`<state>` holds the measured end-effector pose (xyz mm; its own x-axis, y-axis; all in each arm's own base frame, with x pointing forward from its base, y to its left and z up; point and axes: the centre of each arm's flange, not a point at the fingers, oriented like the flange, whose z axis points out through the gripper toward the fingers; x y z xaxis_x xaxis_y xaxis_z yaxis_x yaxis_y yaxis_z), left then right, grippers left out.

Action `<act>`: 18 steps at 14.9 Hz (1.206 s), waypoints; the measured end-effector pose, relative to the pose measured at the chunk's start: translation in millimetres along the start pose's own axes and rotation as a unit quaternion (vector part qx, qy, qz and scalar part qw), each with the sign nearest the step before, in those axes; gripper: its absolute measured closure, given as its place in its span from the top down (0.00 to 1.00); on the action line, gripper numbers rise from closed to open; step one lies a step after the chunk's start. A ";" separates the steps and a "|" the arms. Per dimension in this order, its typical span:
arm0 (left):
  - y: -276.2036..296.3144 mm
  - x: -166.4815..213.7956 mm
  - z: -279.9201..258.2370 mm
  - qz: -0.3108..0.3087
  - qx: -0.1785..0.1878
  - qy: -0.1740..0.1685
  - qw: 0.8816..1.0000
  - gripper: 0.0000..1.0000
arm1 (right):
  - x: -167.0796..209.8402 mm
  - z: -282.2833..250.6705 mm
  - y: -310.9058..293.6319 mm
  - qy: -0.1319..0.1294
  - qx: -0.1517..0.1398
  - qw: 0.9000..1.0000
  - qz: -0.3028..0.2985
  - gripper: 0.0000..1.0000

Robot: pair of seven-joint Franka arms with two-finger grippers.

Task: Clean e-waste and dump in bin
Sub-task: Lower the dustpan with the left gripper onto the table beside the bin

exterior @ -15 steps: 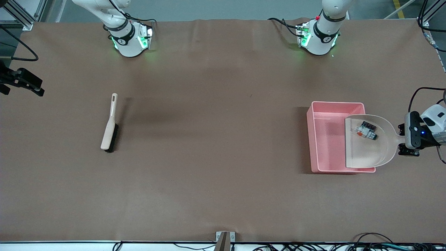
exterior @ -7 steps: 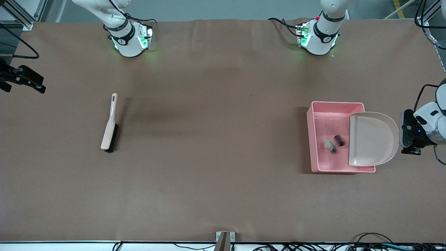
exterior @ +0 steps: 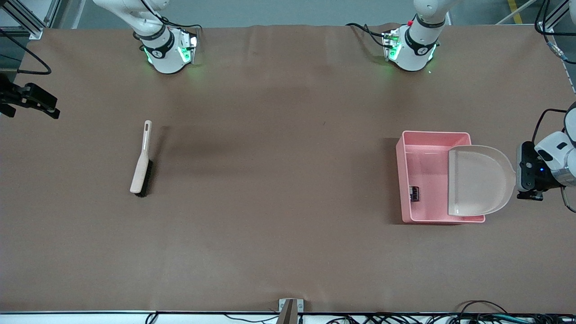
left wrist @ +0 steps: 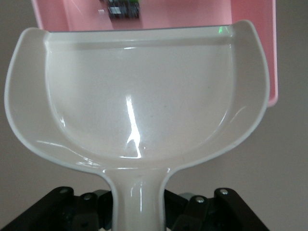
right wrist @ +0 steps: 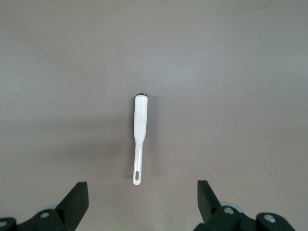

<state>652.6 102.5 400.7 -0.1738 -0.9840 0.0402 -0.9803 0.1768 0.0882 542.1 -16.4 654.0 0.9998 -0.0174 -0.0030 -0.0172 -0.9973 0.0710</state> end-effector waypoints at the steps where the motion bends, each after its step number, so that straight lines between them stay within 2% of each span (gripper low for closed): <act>1: -4.3 12.7 -1.6 -0.003 0.007 0.028 1.000 0.01 | 0.0 0.0 0.0 0.000 0.000 1.000 0.000 1.00; 6: -37.5 93.7 2.7 0.007 0.055 0.106 0.993 0.01 | 0.0 -0.1 -0.1 0.000 0.000 1.000 0.000 1.00; 9: -55.5 139.1 14.3 0.007 0.074 0.124 0.989 0.01 | 0.0 -0.2 -0.1 0.000 0.000 1.000 0.000 1.00; 12: -69.2 202.8 26.1 0.015 0.087 0.134 0.987 0.02 | 0.1 -0.2 -0.2 0.000 0.000 1.000 0.000 1.00; 15: -78.3 257.6 56.6 0.030 0.091 0.153 0.984 0.02 | 0.1 -0.4 -0.2 0.001 0.000 1.000 0.000 1.00; 18: -81.4 293.9 100.3 0.032 0.075 0.183 0.980 0.02 | 0.1 -0.7 -2.8 0.001 0.000 1.000 -0.003 1.00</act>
<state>671.9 -203.4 305.6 -0.2177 -0.8911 0.3983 -0.9759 0.2060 -0.0725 542.3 -13.6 654.5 0.9999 -0.0109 -0.0013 -0.0108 -0.9974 0.0710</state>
